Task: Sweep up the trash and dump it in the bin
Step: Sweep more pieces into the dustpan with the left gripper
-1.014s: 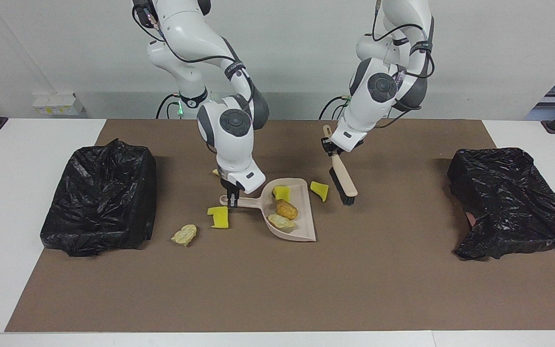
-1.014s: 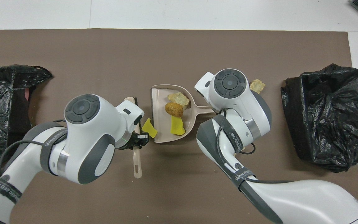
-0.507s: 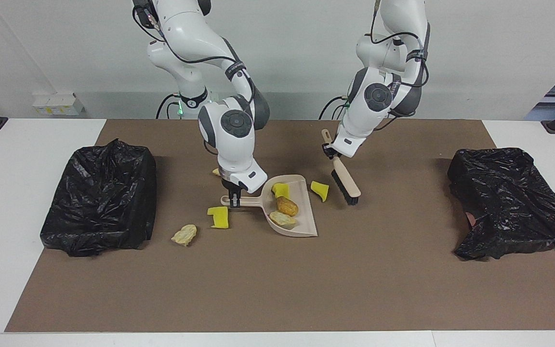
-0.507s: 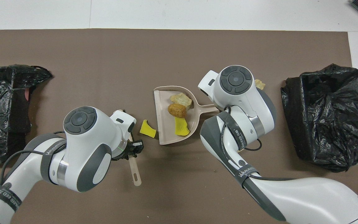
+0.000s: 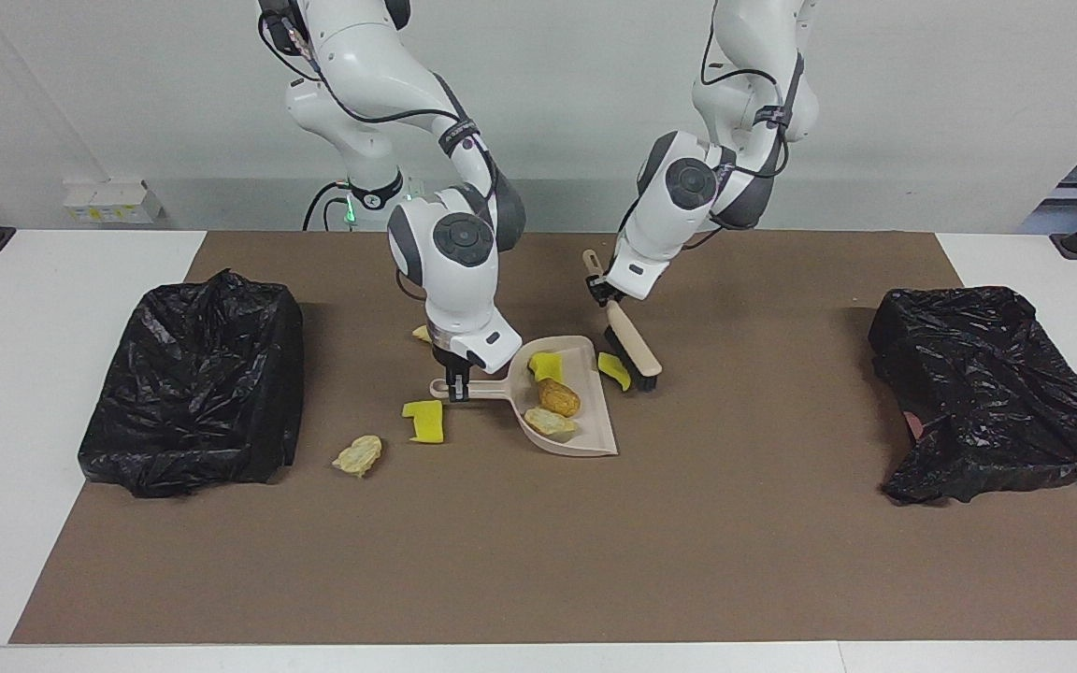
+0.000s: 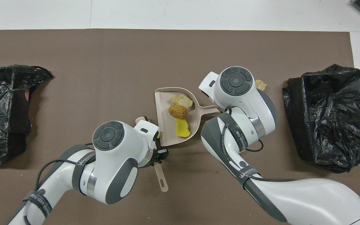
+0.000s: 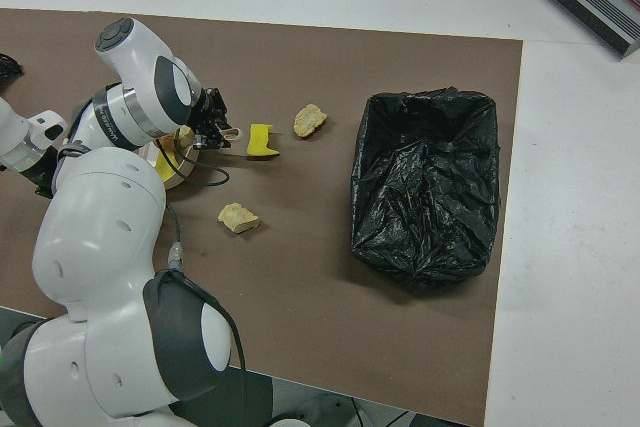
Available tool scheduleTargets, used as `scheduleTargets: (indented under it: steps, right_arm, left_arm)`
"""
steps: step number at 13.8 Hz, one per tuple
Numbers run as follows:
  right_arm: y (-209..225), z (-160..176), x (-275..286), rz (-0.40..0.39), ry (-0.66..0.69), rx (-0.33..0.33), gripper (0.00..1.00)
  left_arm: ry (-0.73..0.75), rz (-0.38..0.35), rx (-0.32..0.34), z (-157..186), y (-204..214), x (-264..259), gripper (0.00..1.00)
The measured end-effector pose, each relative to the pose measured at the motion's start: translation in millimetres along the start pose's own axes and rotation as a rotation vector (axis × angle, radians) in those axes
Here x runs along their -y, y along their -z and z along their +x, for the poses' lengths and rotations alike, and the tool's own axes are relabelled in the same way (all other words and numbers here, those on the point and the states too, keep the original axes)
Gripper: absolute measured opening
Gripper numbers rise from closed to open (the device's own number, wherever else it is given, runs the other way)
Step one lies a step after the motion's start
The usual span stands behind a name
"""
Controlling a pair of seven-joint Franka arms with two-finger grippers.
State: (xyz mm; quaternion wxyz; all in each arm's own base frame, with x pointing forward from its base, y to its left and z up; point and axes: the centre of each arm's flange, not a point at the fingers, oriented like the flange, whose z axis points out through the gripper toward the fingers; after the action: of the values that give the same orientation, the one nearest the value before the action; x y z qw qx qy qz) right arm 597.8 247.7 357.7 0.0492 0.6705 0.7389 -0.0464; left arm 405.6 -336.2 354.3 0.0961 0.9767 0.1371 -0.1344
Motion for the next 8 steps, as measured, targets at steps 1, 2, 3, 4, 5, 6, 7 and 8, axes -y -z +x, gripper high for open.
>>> scheduleTargets:
  steps: [1, 2, 3, 4, 5, 6, 7, 8]
  right_arm:
    - [-0.1, -0.2, -0.1, 0.000, 0.001, 0.000, 0.32]
    - [-0.1, -0.9, -0.3, 0.000, 0.006, 0.000, 0.32]
    - [-0.4, -2.3, -0.7, 0.001, 0.015, 0.000, 0.32]
    - [-0.7, -4.3, -1.3, 0.001, 0.022, 0.000, 0.32]
    - [-0.9, -6.1, -1.8, 0.001, 0.029, 0.001, 0.32]
    - [-1.1, -7.1, -2.1, 0.001, 0.030, 0.001, 0.32]
    - [-1.1, -7.4, -2.2, 0.002, 0.029, 0.001, 0.32]
    - [-0.3, -8.3, -2.9, 0.000, 0.028, 0.001, 0.32]
  left_arm:
    - [0.014, -0.042, 0.023, -8.9, -2.7, -9.4, 0.26]
    - [0.044, -0.107, 0.039, -15.2, -1.9, -18.9, 0.26]
    - [0.078, -0.178, 0.048, -19.0, 0.0, -27.4, 0.26]
    - [0.099, -0.225, 0.046, -21.9, 1.0, -33.5, 0.26]
    - [0.111, -0.249, 0.043, -22.8, 2.1, -36.4, 0.26]
    - [0.118, -0.260, 0.043, -21.9, 4.6, -37.0, 0.26]
    - [0.124, -0.269, 0.042, -20.2, 10.2, -36.6, 0.26]
    - [0.130, -0.274, 0.048, -19.4, 18.3, -34.5, 0.26]
